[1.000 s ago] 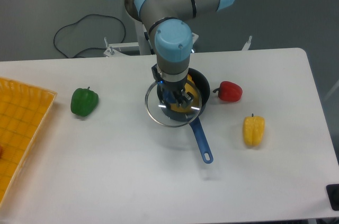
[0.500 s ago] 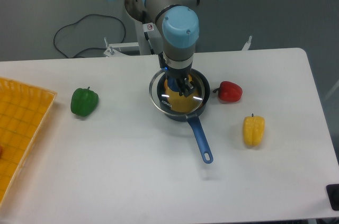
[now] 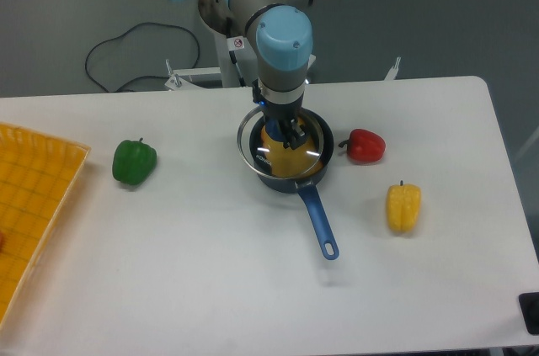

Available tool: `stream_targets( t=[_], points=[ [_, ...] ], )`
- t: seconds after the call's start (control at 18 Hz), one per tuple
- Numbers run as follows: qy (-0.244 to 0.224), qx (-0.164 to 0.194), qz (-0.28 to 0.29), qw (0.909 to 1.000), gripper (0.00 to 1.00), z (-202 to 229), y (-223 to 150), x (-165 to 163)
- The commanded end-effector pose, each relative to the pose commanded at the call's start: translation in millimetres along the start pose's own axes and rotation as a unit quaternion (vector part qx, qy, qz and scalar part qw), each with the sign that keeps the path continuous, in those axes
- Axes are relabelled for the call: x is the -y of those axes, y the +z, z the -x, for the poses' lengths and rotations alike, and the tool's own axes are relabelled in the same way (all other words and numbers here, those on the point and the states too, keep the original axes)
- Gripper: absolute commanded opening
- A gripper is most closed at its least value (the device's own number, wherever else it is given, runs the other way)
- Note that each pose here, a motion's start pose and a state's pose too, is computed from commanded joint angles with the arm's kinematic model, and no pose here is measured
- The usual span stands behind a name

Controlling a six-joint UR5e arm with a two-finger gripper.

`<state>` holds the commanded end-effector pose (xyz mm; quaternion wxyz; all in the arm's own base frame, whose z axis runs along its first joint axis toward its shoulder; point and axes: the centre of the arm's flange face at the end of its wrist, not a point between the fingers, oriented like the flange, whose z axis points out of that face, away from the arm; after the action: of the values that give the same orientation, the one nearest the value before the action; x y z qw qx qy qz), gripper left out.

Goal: Close the pot lid
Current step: 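Lower the glass lid onto the saucepan rim and settle it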

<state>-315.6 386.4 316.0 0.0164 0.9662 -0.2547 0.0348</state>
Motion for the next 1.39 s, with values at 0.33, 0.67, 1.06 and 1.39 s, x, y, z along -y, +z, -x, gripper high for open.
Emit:
stream_targets(
  t=[0.33,0.67,1.06,1.39],
  points=[
    [0.012,0.000,0.003,0.9999,0.51,3.2,-0.1,-7.0],
    [0.016,0.001,0.003,0.9999,0.51,5.3,-0.3,-7.0],
    [0.019,0.001,0.004,0.9998,0.53,5.8,3.2,-4.8],
    [0.031,-0.005,0.007,0.9995,0.53,6.7,10.1,-4.4]
  ],
)
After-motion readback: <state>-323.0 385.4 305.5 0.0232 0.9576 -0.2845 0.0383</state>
